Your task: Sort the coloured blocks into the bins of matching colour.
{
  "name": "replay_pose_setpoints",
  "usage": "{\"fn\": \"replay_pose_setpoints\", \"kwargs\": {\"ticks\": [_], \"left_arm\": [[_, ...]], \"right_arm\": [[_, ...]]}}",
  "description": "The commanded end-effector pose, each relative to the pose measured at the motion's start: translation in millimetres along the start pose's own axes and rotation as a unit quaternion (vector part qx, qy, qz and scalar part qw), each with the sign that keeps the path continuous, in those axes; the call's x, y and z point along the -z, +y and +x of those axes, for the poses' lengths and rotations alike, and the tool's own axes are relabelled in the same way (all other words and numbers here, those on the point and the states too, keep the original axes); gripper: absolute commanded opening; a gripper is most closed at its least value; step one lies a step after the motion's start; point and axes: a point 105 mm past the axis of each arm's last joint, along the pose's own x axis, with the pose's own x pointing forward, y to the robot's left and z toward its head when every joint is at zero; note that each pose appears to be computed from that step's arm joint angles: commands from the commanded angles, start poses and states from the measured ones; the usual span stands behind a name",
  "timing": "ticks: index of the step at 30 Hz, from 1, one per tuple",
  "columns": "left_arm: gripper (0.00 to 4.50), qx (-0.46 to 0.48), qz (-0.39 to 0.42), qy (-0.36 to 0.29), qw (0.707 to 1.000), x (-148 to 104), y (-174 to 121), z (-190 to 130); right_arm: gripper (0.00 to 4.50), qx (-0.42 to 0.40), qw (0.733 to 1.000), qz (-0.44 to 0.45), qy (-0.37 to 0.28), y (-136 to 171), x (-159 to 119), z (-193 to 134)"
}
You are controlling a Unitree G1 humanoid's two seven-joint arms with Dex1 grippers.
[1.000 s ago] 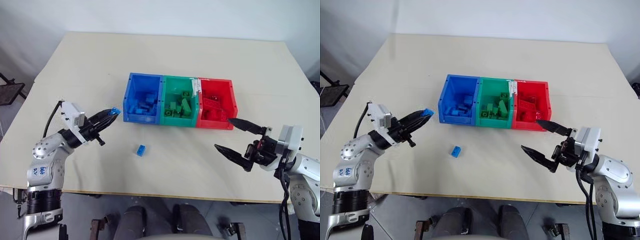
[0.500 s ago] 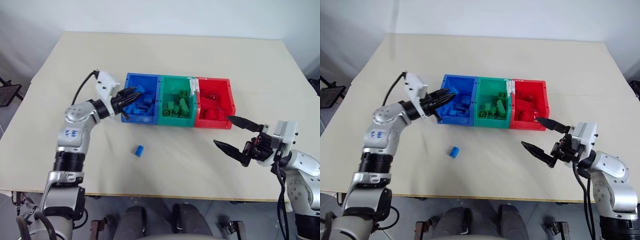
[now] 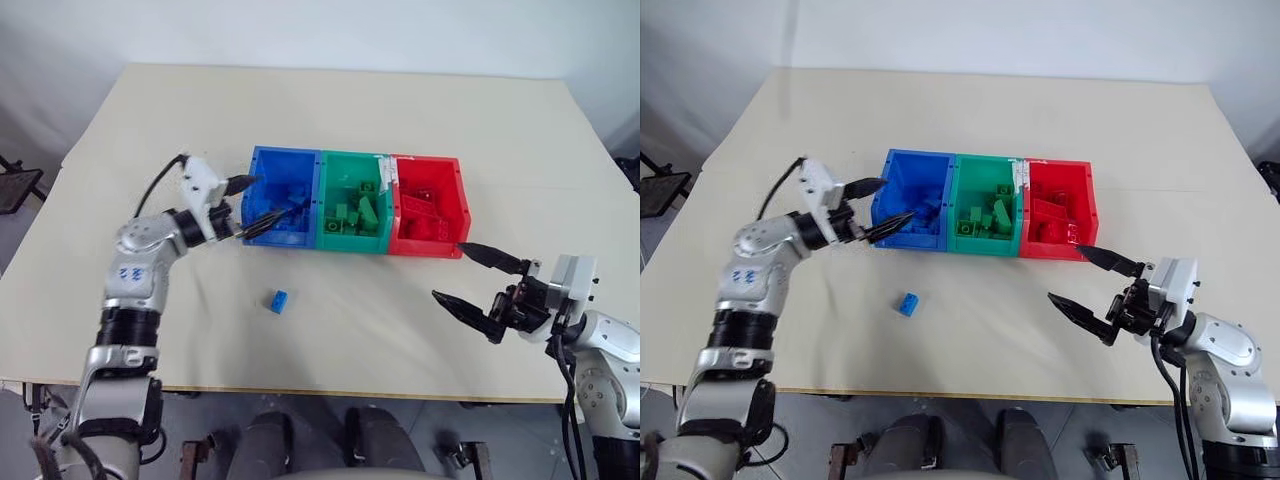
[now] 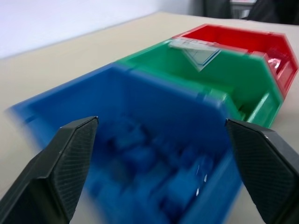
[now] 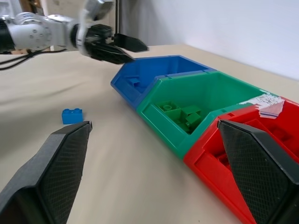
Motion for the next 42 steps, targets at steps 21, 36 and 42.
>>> {"fn": "replay_pose_setpoints", "kwargs": {"ticks": [21, 36, 42], "left_arm": [[4.46, 0.148, 0.005, 0.127, 0.981, 35, -81, -58], [3.81, 0.106, -0.024, 0.177, 0.978, 64, -119, -6], [2.08, 0.128, -0.035, 0.189, 0.973, 67, -122, -13]], "right_arm": [[4.50, -0.099, 0.993, -0.015, 0.061, 7, 9, -14], [4.50, -0.074, 0.996, -0.018, 0.048, 16, 2, -5], [4.50, -0.073, 0.996, -0.020, 0.045, 16, 0, -3]]}}
